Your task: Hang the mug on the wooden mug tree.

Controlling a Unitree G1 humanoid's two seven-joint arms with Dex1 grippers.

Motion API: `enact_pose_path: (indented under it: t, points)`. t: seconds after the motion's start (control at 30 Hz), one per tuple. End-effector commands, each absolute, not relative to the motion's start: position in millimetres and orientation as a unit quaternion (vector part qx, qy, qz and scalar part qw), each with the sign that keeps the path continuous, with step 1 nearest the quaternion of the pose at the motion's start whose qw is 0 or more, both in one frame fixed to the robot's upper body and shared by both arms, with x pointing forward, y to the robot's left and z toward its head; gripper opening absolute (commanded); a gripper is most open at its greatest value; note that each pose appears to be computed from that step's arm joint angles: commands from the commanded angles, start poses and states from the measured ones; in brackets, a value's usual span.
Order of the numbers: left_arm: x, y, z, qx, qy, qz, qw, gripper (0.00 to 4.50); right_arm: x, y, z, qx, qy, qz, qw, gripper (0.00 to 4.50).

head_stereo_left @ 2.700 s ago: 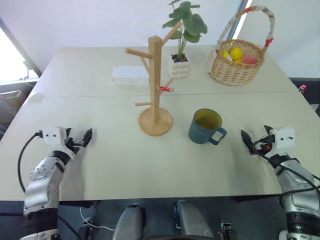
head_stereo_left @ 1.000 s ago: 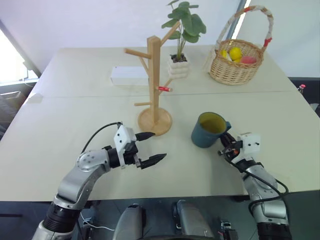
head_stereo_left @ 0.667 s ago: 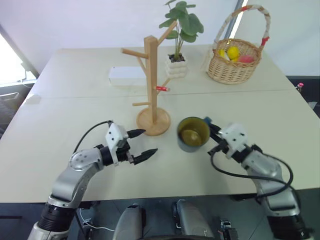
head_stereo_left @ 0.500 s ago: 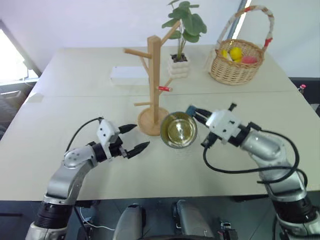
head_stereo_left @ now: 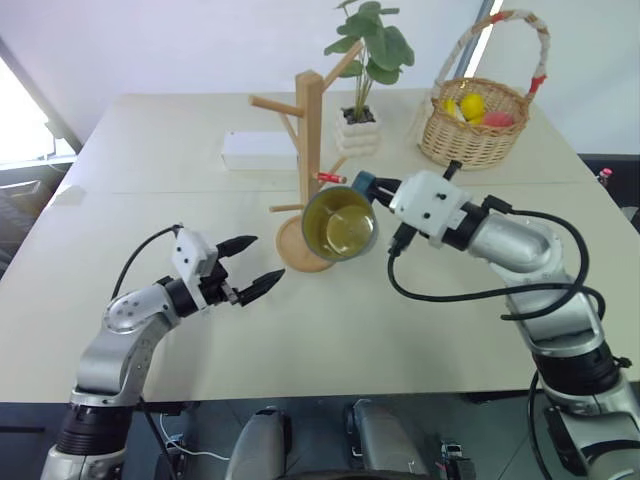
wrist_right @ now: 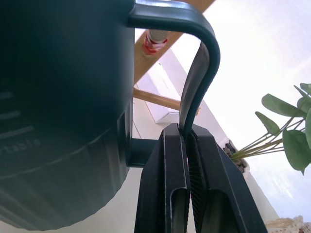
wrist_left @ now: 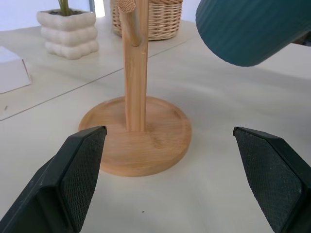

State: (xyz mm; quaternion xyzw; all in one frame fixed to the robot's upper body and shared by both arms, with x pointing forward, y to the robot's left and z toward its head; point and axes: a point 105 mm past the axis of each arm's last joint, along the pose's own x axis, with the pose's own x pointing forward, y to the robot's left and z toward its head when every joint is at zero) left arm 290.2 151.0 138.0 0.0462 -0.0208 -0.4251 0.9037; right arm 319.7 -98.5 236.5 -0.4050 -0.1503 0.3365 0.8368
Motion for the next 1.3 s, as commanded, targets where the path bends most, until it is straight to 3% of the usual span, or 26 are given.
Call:
enact_pose_path:
  t: [0.03, 0.67, 0.77, 0.9, 1.13, 1.3]
  points:
    - [287.5, 151.9, 148.7, 0.054, -0.044, -0.424, 0.903, 4.50, 318.0, -91.1, 252.7, -0.417, -0.176, 0.336, 0.826, 0.05]
    - [287.1, 151.5, 147.5, 0.051, -0.045, -0.419, 0.905, 4.50, 338.9, -64.5, 255.4, -0.435, -0.154, 0.334, 0.822, 0.05]
    - [287.1, 152.4, 147.5, 0.052, -0.045, -0.416, 0.907, 4.50, 339.1, -63.7, 258.6, -0.432, -0.160, 0.332, 0.823, 0.93]
    - [287.6, 155.7, 146.6, 0.053, -0.043, -0.409, 0.910, 4.50, 337.2, -66.1, 265.8, -0.440, -0.179, 0.324, 0.818, 2.95]
    - [294.5, 180.5, 138.4, 0.031, -0.024, -0.346, 0.937, 4.50, 326.3, -106.8, 270.8, -0.393, -0.188, 0.327, 0.839, 2.95]
    - [300.0, 214.9, 126.2, -0.003, -0.014, -0.260, 0.965, 4.50, 317.5, -153.3, 236.2, -0.254, -0.146, 0.328, 0.898, 2.95]
